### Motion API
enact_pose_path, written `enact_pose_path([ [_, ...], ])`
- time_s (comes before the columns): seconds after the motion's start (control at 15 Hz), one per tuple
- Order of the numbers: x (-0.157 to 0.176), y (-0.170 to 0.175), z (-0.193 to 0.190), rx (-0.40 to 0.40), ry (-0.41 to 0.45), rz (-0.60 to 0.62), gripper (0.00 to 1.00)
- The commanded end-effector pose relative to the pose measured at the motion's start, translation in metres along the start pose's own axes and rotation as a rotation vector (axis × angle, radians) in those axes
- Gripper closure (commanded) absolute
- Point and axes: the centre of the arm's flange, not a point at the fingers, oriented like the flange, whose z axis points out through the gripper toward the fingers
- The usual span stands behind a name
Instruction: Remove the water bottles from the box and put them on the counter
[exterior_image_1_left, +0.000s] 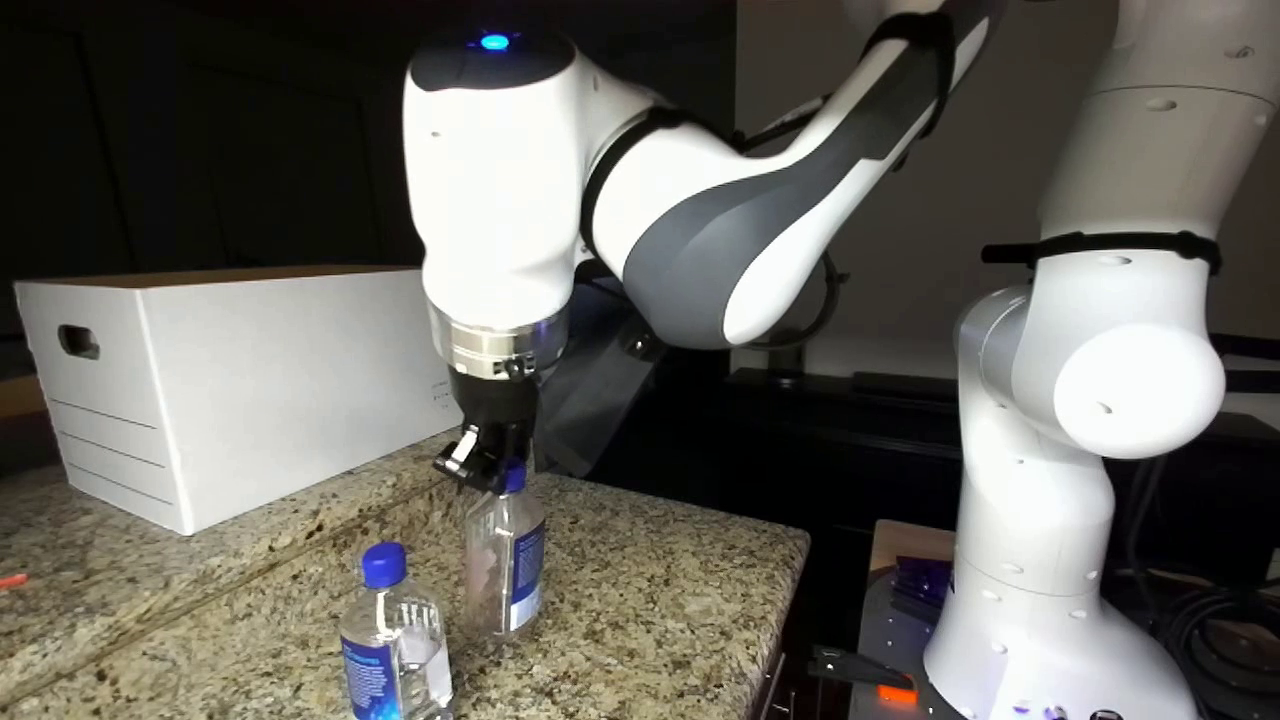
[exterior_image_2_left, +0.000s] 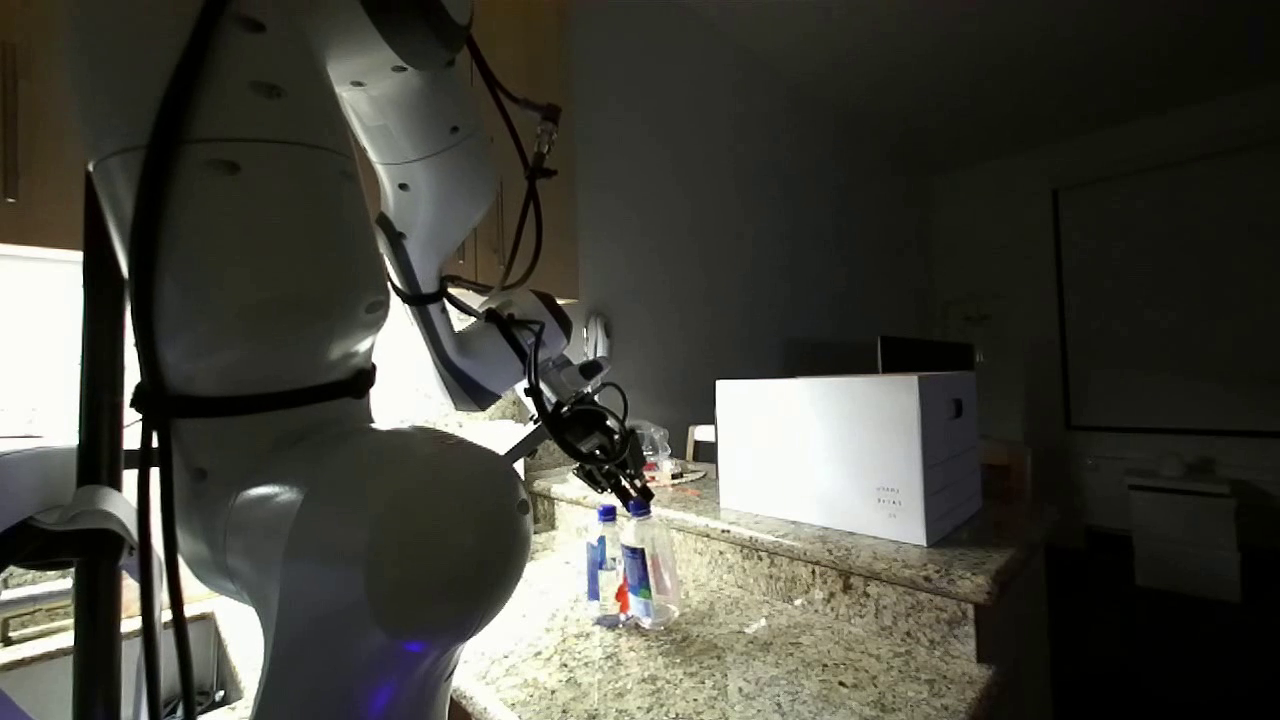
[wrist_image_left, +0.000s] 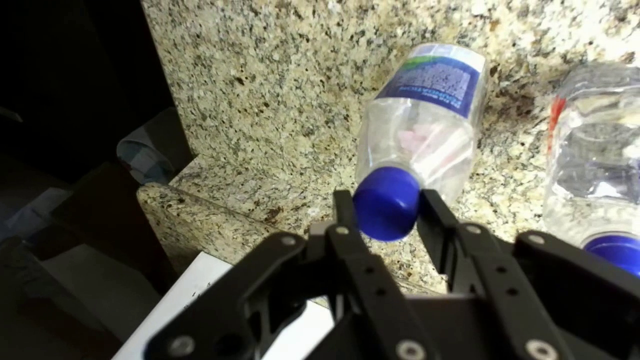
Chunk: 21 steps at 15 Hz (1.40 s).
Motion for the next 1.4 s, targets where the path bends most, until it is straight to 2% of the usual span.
enact_pose_path([
  [0.0, -0.0095, -0.0059, 0.0148, 0.018, 0.011, 0.018, 0.85],
  [0.8, -0.0077, -0.0079, 0.0241, 0.03, -0.007, 0.04, 0.85],
  [0.93, -0.0092, -0.0071, 0.0218, 0.032, -0.007, 0.038, 0.48],
  [1.0, -0.0087, -0.0075, 0.0215, 0.033, -0.006, 0.037, 0.38],
  [1.33, -0.0062, -0.0098, 0.0187, 0.038, 0.001, 0.028, 0.07],
])
